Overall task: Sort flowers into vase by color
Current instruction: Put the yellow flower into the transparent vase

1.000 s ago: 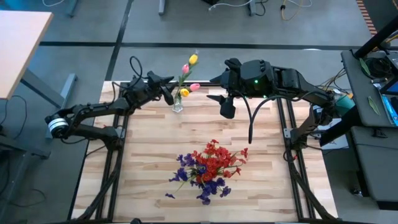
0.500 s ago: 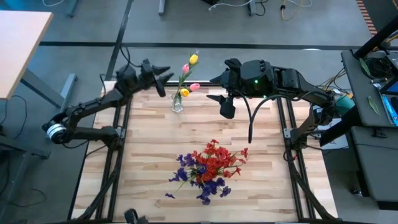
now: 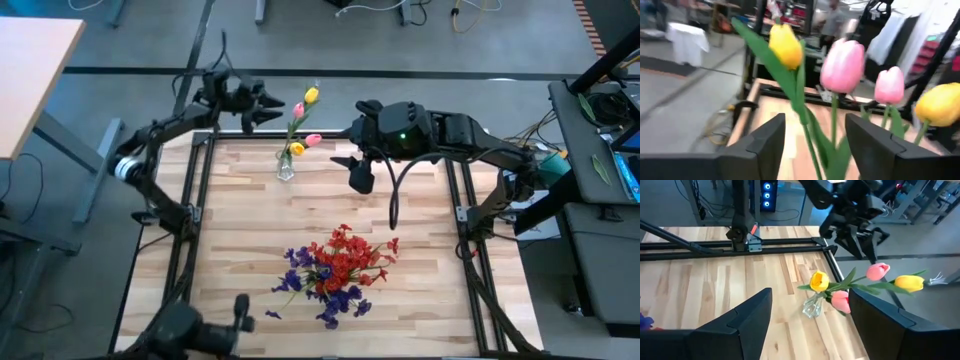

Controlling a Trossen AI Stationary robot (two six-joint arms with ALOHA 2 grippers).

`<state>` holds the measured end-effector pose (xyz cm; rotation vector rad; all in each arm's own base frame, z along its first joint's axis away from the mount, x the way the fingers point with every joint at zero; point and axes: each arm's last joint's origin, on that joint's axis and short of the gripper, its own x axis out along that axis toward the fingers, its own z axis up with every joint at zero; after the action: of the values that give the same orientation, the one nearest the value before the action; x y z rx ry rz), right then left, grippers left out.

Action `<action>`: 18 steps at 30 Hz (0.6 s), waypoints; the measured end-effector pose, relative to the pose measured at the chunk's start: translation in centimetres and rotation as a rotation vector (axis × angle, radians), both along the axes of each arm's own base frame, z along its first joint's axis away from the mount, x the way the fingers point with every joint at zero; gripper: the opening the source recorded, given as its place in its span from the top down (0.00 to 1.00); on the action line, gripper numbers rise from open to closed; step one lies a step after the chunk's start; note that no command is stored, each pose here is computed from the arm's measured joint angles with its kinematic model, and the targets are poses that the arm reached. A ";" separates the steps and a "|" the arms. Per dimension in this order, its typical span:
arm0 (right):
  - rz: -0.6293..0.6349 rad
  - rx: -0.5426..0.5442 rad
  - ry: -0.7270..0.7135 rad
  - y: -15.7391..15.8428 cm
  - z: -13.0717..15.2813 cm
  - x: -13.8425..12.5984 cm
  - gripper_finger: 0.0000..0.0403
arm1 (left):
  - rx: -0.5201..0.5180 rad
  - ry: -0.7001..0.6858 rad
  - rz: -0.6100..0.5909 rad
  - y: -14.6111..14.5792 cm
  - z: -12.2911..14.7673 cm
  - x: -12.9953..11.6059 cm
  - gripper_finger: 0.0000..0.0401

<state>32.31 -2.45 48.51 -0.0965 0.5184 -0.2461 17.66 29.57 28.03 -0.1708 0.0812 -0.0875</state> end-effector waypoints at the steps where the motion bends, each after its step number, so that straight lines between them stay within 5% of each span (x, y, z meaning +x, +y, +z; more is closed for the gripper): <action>1: -0.005 0.008 -0.001 0.0 0.0 0.0 0.36 | -0.022 0.001 -0.018 0.6 -0.2 0.3 0.51; 8: -0.024 0.042 -0.001 0.0 -0.3 0.1 0.37 | -0.061 0.001 -0.079 3.0 -1.2 1.5 0.42; 18: -0.031 0.052 -0.002 0.0 -0.4 0.2 0.36 | -0.077 -0.002 -0.127 3.5 -1.8 2.0 0.42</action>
<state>32.48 -2.47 48.12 -0.0382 0.5239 -0.2625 19.69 33.12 26.27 -0.2424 0.0872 -0.2173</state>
